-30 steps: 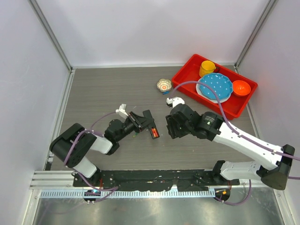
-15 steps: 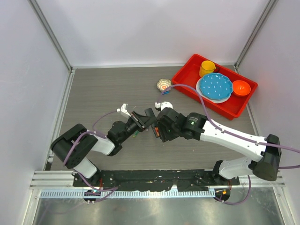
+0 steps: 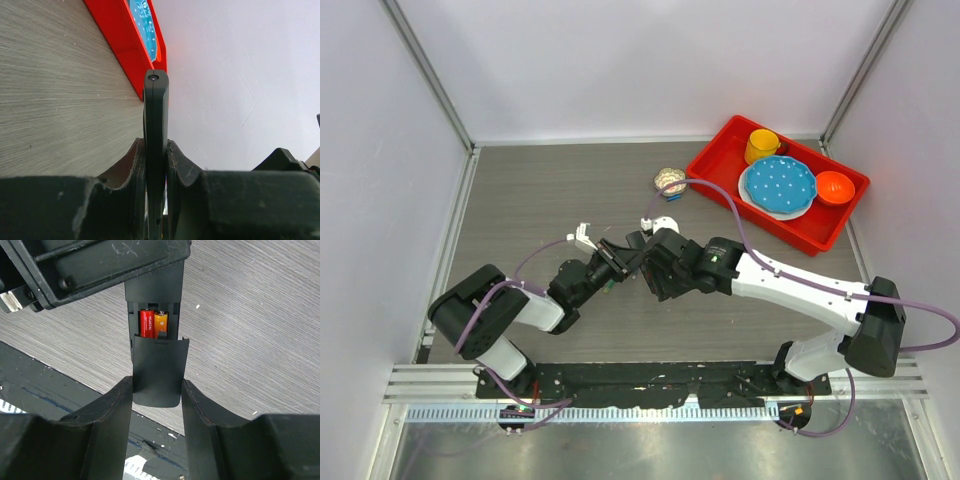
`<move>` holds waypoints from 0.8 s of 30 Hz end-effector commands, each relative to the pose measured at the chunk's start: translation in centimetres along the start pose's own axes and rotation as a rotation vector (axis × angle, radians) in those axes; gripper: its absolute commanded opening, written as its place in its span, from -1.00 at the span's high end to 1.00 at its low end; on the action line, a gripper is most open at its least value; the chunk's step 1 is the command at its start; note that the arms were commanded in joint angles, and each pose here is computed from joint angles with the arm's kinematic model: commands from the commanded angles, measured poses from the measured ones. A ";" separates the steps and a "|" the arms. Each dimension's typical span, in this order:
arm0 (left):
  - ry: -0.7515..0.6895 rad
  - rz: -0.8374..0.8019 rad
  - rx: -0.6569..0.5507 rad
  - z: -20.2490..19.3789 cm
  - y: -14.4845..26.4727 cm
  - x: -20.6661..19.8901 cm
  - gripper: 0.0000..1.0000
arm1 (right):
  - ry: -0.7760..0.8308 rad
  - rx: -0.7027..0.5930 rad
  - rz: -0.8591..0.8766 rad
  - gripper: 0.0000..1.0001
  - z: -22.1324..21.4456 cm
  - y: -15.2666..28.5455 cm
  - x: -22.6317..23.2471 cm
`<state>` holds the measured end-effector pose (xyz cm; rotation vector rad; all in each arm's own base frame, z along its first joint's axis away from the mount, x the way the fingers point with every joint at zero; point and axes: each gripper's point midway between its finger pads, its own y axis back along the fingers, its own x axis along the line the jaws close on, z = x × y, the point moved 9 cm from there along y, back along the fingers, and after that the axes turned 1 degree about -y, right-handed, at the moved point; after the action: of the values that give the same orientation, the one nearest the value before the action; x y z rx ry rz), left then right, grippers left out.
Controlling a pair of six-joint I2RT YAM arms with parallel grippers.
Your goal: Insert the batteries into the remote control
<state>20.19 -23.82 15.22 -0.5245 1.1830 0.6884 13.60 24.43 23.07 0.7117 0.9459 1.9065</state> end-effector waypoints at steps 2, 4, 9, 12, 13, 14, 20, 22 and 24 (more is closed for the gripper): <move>0.000 -0.278 -0.093 1.3 0.4 -4.9 1.00 | -0.019 -0.068 0.019 0.56 1.4 0.2 0.8; 0.004 -0.281 -0.091 1.2 0.5 -5.0 1.00 | -0.018 -0.075 0.014 0.56 1.5 0.1 0.8; 0.013 -0.282 -0.086 1.2 0.5 -5.1 1.00 | -0.021 -0.078 0.016 0.56 1.5 0.0 0.8; 0.015 -0.285 -0.086 1.1 0.6 -5.2 1.00 | -0.019 -0.074 0.009 0.56 1.5 -0.2 0.8; 0.015 -0.287 -0.086 1.2 0.6 -5.2 0.99 | -0.021 -0.076 0.008 0.56 1.5 -0.2 0.8; 0.015 -0.290 -0.085 1.1 0.7 -5.3 1.00 | -0.017 -0.072 0.008 0.56 1.4 -0.2 0.8; 0.018 -0.293 -0.112 1.4 0.6 -5.6 1.00 | -0.024 -0.067 0.013 0.56 1.2 -0.5 0.8; 0.019 -0.291 -0.113 1.4 0.6 -5.5 1.00 | -0.026 -0.063 0.013 0.56 1.1 -0.5 0.8; 0.019 -0.295 -0.113 1.4 0.7 -5.6 1.00 | -0.028 -0.066 0.014 0.56 1.1 -0.6 0.9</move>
<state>19.84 -24.07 15.87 -0.5460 1.1827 0.6744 14.08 25.08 22.83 0.7045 0.9183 1.9129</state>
